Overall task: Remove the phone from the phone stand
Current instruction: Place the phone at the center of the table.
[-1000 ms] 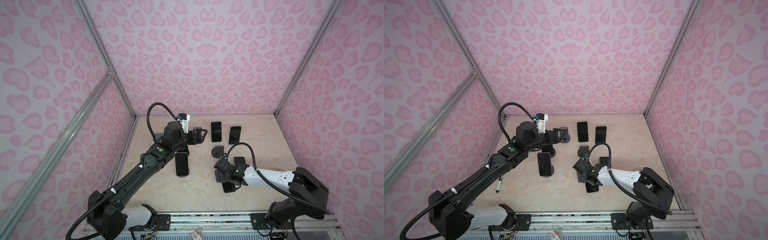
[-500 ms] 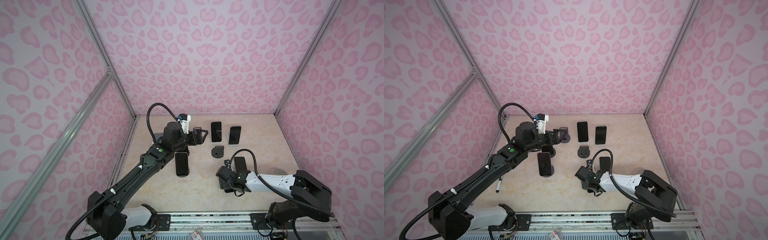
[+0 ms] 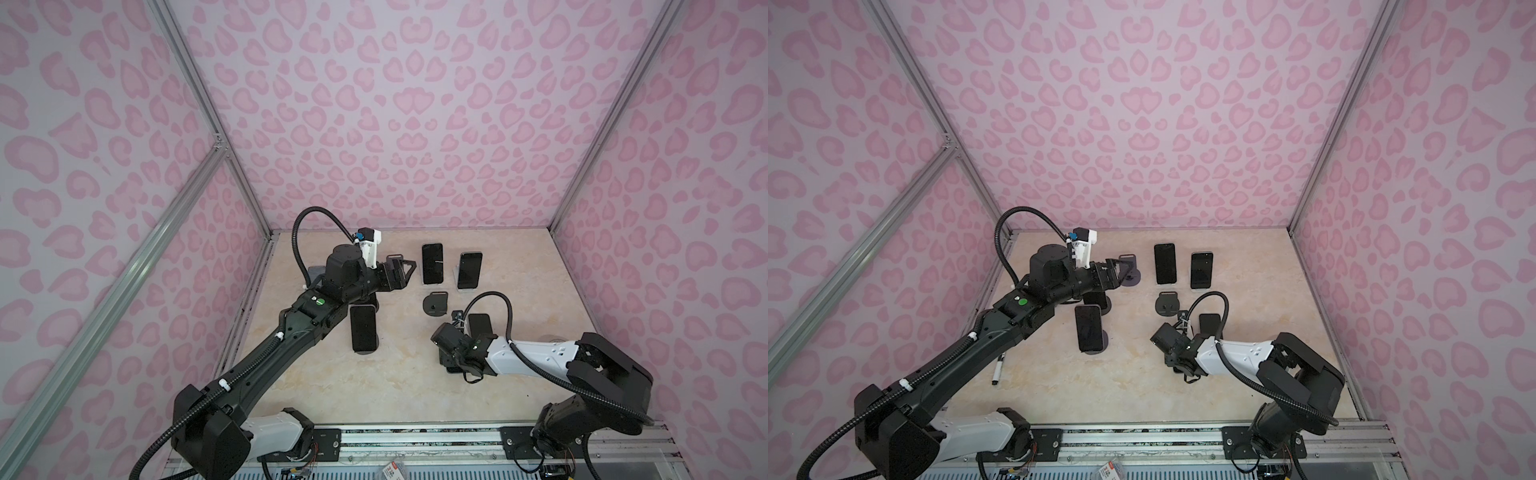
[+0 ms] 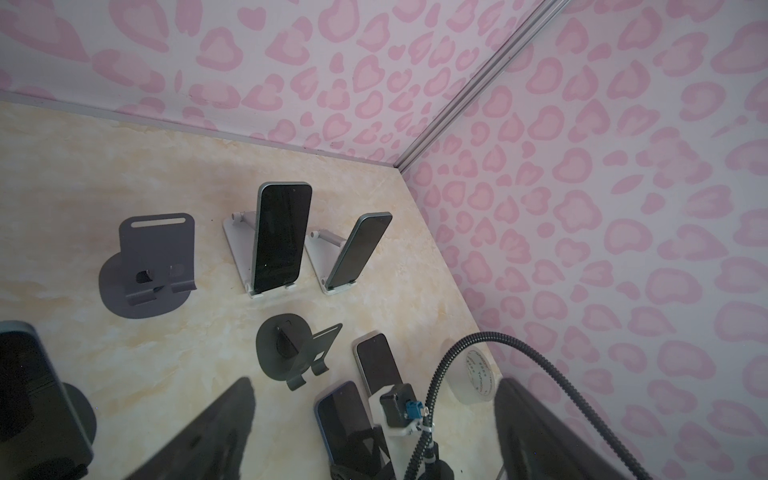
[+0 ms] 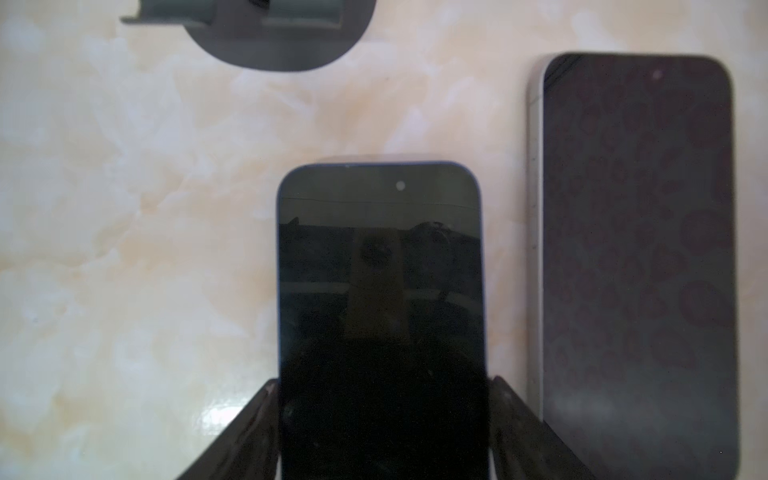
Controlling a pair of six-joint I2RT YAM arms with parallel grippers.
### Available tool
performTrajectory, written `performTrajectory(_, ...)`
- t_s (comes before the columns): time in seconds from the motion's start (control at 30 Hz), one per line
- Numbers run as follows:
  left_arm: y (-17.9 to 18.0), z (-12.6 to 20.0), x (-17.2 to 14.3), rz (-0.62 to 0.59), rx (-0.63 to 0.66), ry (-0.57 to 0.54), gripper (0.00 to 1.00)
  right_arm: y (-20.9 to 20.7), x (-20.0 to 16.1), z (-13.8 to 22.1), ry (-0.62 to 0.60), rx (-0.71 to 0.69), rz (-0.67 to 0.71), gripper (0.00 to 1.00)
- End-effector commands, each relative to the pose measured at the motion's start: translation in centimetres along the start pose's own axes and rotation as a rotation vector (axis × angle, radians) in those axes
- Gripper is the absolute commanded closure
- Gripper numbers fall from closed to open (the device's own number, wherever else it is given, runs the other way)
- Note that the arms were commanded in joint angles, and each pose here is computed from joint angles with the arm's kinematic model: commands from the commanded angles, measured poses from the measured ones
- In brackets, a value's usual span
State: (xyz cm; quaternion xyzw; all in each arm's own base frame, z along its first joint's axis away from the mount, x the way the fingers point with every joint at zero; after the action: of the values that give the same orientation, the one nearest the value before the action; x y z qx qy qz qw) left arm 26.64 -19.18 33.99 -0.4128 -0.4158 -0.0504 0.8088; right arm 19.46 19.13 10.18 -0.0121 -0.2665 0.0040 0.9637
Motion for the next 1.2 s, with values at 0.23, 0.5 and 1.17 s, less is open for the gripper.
performTrajectory(0.23, -0.6, 0.6, 0.6, -0.013, -0.035, -0.037, 0.07, -0.8, 0.0, -0.1, 0.02, -0.11, -0.001, 0.27)
performTrajectory(0.5, -0.8, 0.9, 0.8, -0.02, -0.038, -0.048, 0.07, 1.2, 2.3, 4.0, -0.088, -0.071, 0.068, 0.13)
performTrajectory(1.17, -0.7, 2.5, 1.4, -0.03, 0.009, -0.124, 0.06, 3.4, 14.1, 3.5, -0.18, 0.067, 0.125, 0.01)
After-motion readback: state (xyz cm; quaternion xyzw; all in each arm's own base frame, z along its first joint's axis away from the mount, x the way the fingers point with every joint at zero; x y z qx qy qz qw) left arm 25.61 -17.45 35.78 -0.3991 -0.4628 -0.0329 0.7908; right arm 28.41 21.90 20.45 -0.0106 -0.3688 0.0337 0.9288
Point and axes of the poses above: each gripper's point midway between its finger pads, its own z axis back along the fingers, its own y axis along the line the jaws close on, x = y × z, the point moved 10 cm from there along z, back along the fingers, and after that the axes turned 1 degree about z, right-handed, at the moved point
